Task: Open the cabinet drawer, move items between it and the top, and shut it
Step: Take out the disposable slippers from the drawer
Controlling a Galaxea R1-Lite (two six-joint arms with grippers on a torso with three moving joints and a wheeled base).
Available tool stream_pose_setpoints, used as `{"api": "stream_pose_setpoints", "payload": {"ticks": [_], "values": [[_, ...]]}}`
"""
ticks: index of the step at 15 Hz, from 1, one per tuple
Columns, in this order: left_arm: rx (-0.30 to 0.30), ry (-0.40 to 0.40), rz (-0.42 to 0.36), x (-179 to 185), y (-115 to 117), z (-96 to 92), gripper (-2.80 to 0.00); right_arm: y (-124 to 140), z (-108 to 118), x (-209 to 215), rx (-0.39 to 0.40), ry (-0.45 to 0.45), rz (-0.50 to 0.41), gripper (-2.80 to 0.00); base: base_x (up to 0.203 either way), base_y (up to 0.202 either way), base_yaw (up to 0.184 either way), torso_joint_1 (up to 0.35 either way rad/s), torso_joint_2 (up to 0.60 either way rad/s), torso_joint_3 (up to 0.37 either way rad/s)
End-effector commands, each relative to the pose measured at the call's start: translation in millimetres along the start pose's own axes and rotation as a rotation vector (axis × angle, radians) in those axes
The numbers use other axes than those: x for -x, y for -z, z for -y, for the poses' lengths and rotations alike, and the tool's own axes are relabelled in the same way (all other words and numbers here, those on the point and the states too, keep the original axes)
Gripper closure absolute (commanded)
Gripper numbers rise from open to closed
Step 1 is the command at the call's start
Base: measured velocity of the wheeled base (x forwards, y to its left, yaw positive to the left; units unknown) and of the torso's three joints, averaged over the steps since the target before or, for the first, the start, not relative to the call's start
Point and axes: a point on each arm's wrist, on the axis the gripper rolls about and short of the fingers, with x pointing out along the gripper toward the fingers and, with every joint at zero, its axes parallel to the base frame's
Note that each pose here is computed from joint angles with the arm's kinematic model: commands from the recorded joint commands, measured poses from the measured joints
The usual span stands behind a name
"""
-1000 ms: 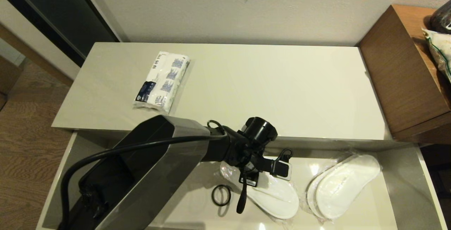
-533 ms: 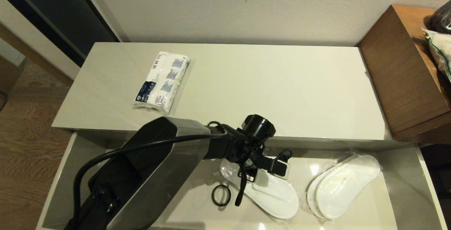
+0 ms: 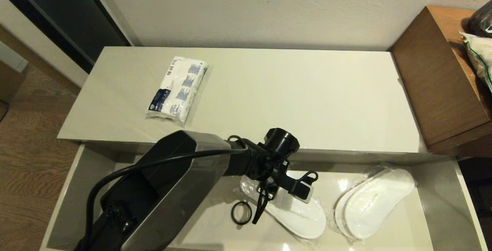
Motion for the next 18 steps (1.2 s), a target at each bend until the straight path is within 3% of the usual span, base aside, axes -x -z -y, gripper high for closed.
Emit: {"api": "stream_pose_setpoints", "payload": {"ticks": [1, 4, 5, 12, 18], "values": [[-0.004, -0.025, -0.039, -6, 0, 0.2, -2.8, 0, 0, 0, 0.001, 0.0, 0.0, 0.0, 0.0, 0.0, 0.0, 0.0, 0.0, 0.0], [0.038, -0.279, -0.106, -4, -8, -20.6, -2.8, 0, 0, 0, 0.002, 0.0, 0.0, 0.0, 0.0, 0.0, 0.0, 0.0, 0.0, 0.0], [0.039, -0.312, -0.11, -3, -12, -18.7, -2.8, 0, 0, 0, 0.0, 0.0, -0.001, 0.0, 0.0, 0.0, 0.0, 0.0, 0.0, 0.0], [0.029, -0.378, -0.098, 59, -29, -3.6, -2.8, 0, 0, 0, 0.0, 0.0, -0.001, 0.0, 0.0, 0.0, 0.0, 0.0, 0.0, 0.0], [0.034, -0.298, -0.062, 89, -43, 30.8, -2.8, 0, 0, 0, 0.0, 0.0, 0.0, 0.0, 0.0, 0.0, 0.0, 0.0, 0.0, 0.0]]}}
